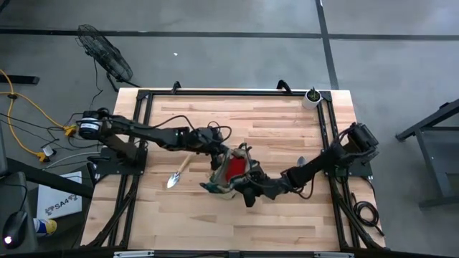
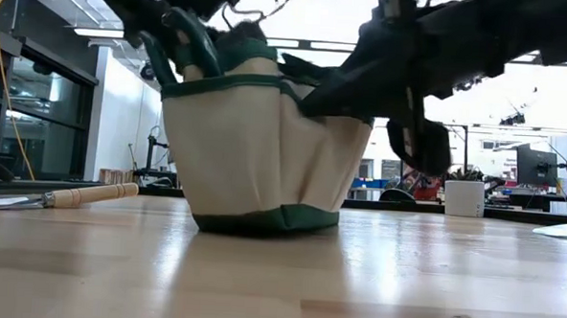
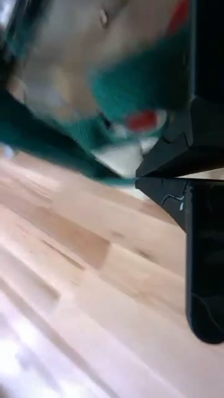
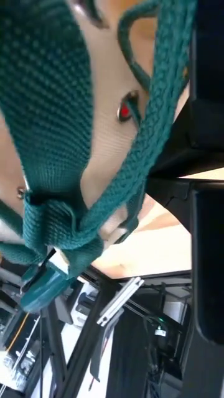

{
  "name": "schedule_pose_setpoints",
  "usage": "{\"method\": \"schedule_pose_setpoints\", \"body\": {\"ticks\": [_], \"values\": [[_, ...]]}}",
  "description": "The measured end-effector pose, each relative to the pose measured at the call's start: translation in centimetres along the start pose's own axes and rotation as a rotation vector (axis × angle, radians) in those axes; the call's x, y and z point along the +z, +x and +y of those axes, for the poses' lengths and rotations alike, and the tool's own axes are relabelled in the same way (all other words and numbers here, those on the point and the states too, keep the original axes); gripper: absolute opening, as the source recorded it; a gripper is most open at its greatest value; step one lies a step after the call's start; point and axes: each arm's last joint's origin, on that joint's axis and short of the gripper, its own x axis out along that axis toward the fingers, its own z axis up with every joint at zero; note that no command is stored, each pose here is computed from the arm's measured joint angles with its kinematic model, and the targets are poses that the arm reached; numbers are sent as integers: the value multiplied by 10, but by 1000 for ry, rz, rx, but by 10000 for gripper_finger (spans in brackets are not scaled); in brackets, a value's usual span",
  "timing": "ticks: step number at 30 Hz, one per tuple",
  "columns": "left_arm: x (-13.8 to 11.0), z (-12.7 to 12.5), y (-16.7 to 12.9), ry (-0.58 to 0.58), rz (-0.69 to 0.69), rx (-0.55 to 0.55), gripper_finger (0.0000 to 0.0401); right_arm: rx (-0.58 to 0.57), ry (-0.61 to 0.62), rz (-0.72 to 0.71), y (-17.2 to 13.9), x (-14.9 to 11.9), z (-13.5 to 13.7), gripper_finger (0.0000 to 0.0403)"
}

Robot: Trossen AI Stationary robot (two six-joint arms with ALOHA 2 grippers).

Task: Pick & Place Garden tools in Gardening bag
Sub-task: Adjust the light brown gardening bag

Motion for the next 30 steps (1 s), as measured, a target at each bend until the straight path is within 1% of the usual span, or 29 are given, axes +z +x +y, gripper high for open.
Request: {"method": "schedule_pose_setpoints", "body": {"ticks": [2, 7, 14, 18, 22, 24, 27, 30], "values": [[-2, 6, 1, -8, 26, 7, 0, 18, 1, 5, 2, 5, 0, 2], [1, 9, -1, -19, 17, 8, 0, 46, 4, 38, 2, 5, 1, 2], [13, 7, -18, -23, -44, 2, 0, 78, 4, 94, -4, -10, 8, 2], [19, 7, -30, -25, -75, 27, 0, 93, 2, 113, -8, -16, 12, 2], [24, 5, -43, -31, -96, 21, 0, 130, -37, 111, -19, -15, 23, 2], [27, 5, -52, -53, -117, 10, 0, 149, -64, 101, -26, -12, 29, 2], [31, -2, -63, -69, -139, -23, 0, 133, -102, 79, -40, -7, 36, 2], [31, -13, -76, -55, -166, -46, 0, 60, -136, 67, -54, -2, 38, 2]]}}
